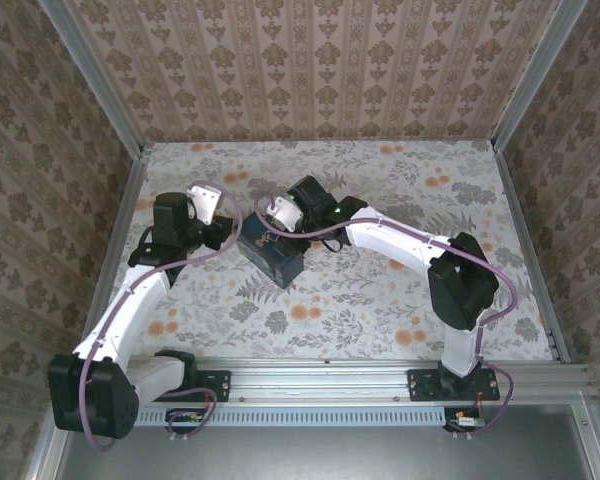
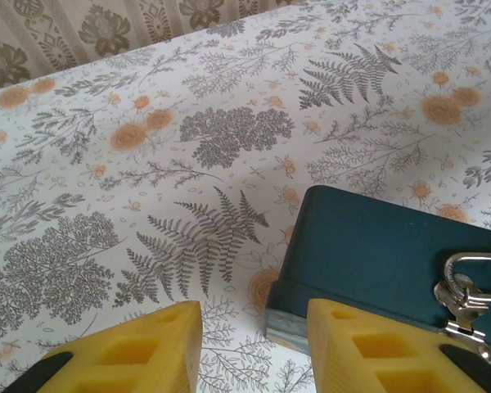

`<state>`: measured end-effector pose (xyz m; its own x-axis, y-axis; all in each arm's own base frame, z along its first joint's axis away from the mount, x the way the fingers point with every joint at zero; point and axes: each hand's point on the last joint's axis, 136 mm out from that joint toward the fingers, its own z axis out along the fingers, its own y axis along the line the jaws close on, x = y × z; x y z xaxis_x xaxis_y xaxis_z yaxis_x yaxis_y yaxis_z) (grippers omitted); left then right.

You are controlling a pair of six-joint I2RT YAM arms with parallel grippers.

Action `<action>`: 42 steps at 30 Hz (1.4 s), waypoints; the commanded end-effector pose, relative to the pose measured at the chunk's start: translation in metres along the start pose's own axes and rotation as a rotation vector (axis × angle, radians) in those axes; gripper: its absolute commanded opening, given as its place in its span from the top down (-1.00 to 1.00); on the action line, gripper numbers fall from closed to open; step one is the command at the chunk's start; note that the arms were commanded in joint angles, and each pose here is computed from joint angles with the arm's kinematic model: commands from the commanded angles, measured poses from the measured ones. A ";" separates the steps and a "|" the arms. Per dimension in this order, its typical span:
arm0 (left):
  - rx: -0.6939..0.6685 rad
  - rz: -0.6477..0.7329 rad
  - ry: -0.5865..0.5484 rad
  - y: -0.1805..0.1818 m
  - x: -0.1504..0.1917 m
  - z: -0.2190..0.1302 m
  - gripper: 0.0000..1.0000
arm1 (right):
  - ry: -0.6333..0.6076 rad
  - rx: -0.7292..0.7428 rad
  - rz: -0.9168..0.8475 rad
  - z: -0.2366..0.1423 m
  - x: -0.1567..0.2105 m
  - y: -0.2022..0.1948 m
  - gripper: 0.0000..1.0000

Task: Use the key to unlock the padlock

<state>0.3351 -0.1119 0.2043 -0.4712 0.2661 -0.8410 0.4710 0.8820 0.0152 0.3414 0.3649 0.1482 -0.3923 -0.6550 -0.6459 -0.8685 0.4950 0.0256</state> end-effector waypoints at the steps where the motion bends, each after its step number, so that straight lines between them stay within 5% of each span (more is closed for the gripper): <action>1: 0.035 -0.004 -0.032 -0.006 -0.015 -0.013 0.22 | -0.012 -0.077 0.047 -0.003 -0.005 0.010 0.22; 15: 0.253 0.203 -0.100 -0.055 -0.029 -0.017 0.21 | -0.113 -0.376 0.372 -0.043 -0.036 0.013 0.41; 22: 0.398 0.601 -0.199 -0.112 -0.011 -0.016 0.12 | -0.137 -0.507 0.572 -0.046 -0.043 0.004 0.41; 30: 0.441 0.708 -0.065 -0.105 0.010 0.016 0.08 | -0.142 -0.541 0.607 -0.044 -0.042 -0.002 0.42; 42: 0.476 0.697 -0.110 -0.105 -0.005 0.036 0.05 | -0.140 -0.586 0.622 -0.033 -0.037 -0.002 0.43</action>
<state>0.3099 -0.2166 0.1736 0.0607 0.6543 -0.7538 0.9006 0.2897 0.3241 0.3487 0.3632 0.1884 -0.8490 -0.2713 -0.4534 -0.5282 0.4154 0.7406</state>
